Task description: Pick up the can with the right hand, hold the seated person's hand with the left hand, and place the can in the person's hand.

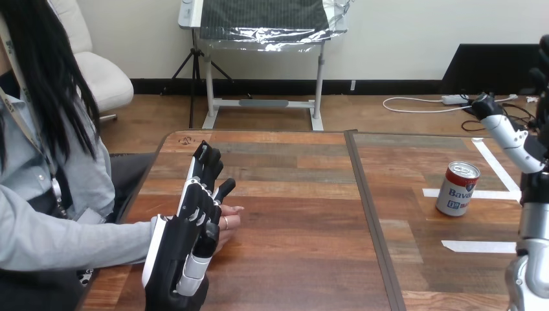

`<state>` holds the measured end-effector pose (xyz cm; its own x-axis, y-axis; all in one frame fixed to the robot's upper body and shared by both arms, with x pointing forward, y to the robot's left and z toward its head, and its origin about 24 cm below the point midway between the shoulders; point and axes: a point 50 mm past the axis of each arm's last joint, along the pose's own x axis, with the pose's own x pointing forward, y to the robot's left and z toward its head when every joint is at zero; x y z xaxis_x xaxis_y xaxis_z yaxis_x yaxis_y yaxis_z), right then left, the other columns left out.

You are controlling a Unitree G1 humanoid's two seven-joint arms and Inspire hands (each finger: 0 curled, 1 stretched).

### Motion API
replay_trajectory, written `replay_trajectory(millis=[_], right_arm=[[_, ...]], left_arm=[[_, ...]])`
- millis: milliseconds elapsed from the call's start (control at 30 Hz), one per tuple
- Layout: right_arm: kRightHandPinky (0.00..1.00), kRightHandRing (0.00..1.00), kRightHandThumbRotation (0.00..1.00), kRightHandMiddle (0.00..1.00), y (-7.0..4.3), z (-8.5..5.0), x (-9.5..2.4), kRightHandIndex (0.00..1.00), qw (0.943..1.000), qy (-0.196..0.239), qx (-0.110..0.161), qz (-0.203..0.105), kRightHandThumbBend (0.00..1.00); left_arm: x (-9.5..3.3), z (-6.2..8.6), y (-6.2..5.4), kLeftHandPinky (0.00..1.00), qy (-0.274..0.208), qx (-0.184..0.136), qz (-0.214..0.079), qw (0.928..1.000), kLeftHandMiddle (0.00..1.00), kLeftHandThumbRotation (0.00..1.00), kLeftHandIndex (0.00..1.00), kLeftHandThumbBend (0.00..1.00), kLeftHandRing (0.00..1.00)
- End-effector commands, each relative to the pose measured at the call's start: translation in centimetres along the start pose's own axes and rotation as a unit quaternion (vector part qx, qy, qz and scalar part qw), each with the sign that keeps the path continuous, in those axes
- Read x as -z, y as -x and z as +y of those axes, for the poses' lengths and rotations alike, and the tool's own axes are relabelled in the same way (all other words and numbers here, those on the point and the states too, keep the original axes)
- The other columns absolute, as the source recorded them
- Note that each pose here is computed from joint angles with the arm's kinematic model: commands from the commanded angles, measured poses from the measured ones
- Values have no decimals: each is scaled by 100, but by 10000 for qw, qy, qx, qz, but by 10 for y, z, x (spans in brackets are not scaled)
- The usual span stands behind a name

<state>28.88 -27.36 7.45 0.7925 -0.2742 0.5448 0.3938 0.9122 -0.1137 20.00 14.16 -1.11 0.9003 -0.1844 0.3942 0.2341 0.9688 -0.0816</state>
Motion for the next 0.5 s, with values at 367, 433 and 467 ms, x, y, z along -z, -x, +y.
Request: replay_trajectory(millis=[367,433,467], right_arm=[[93,94,54,91,-29,1,9,96,9978,87,129,645,100],[93,94,54,91,-29,2,11,96,9971,140,101,747,100],[93,94,54,91,-28,2,12,97,9967,172,88,790,100]], left_arm=[[-7,0,-23,92,-24,152,-390,9991,100,87,100,100,100],[-7,0,-23,92,-12,152,-382,9992,100,86,100,100,100],[-7,0,-23,92,-7,153,-379,9992,100,86,100,100,100]])
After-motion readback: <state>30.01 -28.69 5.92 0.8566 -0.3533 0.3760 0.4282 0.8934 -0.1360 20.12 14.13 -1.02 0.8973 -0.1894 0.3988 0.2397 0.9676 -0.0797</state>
